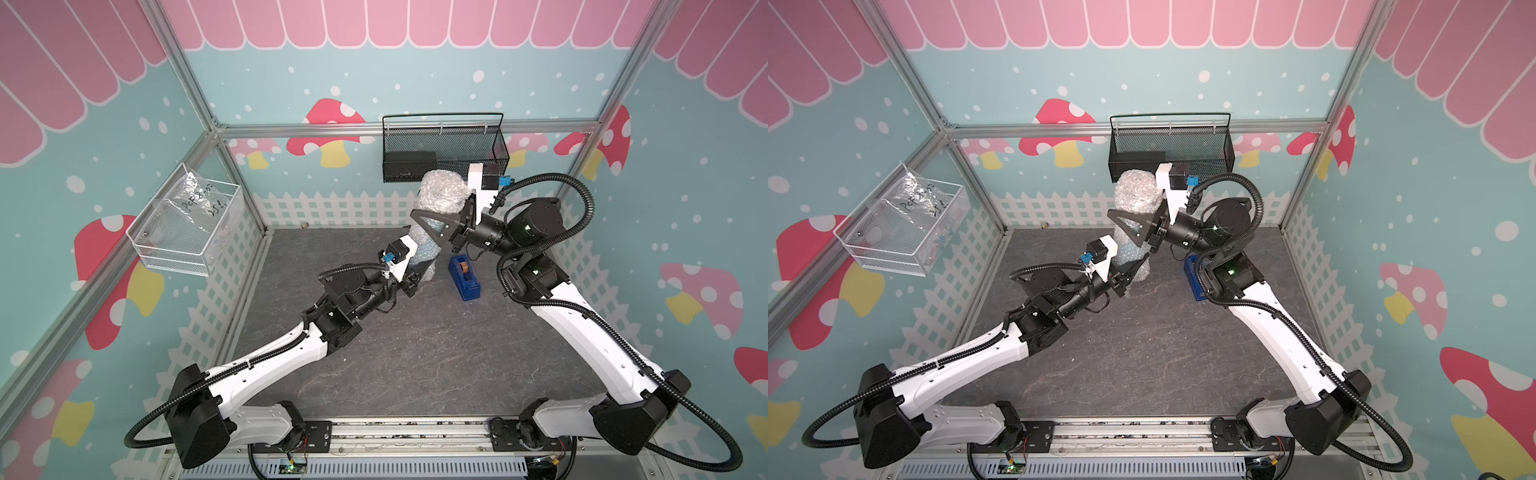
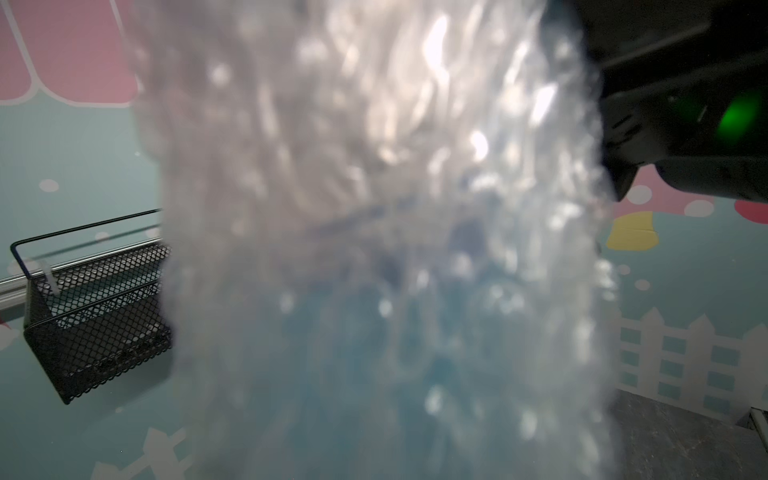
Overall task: Wrap wine bottles in bubble wrap
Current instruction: Wrap the wine bottle in bubble wrap.
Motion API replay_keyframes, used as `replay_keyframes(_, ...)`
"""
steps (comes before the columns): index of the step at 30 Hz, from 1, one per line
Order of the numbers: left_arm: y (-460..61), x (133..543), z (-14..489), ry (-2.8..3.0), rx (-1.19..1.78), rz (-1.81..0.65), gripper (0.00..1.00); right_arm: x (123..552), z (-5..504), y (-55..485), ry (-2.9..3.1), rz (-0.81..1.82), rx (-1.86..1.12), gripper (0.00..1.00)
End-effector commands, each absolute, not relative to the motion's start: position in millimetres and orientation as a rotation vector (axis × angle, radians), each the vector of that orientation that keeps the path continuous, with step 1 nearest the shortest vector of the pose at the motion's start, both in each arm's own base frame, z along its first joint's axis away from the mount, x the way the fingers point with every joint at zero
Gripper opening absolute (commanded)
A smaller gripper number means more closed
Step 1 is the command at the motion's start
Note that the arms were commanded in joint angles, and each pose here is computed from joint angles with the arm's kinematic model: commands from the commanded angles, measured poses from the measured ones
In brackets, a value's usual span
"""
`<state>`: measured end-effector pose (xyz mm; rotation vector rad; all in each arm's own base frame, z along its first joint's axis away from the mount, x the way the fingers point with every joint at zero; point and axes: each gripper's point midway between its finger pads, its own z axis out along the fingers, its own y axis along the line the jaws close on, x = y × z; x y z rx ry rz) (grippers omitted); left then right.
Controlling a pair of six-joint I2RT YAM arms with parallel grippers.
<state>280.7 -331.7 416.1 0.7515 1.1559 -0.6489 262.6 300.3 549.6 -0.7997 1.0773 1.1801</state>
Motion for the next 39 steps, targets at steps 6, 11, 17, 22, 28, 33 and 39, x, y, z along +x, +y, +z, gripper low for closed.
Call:
replay_keyframes(6,-337,199,440,0.933,1.088,-1.106,0.14,233,529,311,1.015,1.342,-1.028,0.72)
replay_keyframes(11,-330,183,452,0.905,1.141,-1.209,0.12,233,520,309,0.988,1.424,-1.117,0.65)
replay_keyframes(17,-325,201,459,0.956,1.009,-1.164,0.59,238,520,311,0.996,1.452,-1.1,0.06)
replay_keyframes(22,-316,229,457,0.978,0.826,-1.042,0.87,251,533,303,1.027,1.425,-0.916,0.0)
replay_keyframes(28,-325,241,442,0.992,0.815,-1.017,0.74,250,552,288,0.976,1.439,-0.768,0.0)
replay_keyframes(33,-341,249,429,1.038,0.837,-1.045,0.68,251,564,282,0.935,1.482,-0.707,0.0)
replay_keyframes(39,-354,250,418,1.053,0.883,-1.08,0.77,253,563,287,0.925,1.526,-0.704,0.0)
